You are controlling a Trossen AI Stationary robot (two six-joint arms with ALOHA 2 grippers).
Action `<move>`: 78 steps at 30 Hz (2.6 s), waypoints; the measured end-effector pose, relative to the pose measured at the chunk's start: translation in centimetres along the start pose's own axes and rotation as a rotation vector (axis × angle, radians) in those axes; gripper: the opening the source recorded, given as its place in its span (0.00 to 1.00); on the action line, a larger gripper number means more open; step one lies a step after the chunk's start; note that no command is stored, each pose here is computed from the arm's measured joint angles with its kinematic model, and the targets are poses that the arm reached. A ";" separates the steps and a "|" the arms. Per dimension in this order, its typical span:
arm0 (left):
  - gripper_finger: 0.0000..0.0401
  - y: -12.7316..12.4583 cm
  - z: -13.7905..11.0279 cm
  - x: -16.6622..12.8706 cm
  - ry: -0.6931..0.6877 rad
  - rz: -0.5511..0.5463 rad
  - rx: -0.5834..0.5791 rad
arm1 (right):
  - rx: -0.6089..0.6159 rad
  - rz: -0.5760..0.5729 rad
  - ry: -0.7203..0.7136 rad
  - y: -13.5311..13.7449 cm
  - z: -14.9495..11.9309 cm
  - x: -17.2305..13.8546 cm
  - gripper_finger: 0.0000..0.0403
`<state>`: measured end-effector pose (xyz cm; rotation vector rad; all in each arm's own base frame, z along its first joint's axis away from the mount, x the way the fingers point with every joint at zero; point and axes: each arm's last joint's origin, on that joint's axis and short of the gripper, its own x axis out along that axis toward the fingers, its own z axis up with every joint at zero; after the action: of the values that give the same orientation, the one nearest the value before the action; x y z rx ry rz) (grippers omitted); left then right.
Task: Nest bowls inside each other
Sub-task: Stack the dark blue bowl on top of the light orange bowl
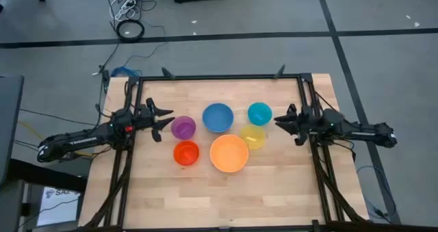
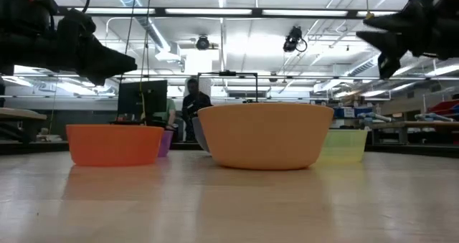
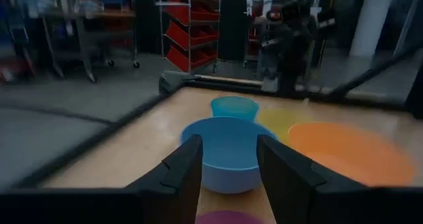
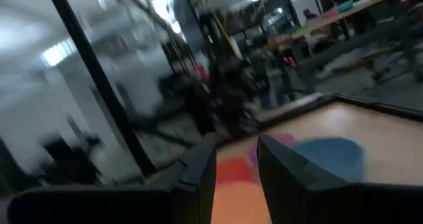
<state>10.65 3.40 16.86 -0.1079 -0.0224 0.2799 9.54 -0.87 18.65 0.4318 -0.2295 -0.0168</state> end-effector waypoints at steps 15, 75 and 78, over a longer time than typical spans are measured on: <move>0.38 -0.8 6.0 0.7 0.012 0.036 -0.271 | 0.115 -0.037 0.165 1.8 3.2 1.8 0.25; 0.37 -1.8 11.1 6.3 0.464 0.335 -0.040 | -0.582 -0.820 0.789 -1.4 5.3 24.5 0.25; 0.37 -1.8 11.1 6.4 0.496 0.365 -0.041 | -0.468 -0.854 0.838 -2.8 6.3 26.4 0.25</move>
<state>16.87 4.64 28.16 -0.2201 0.4884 0.6109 33.91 -7.70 28.73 0.0161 0.7862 -0.7007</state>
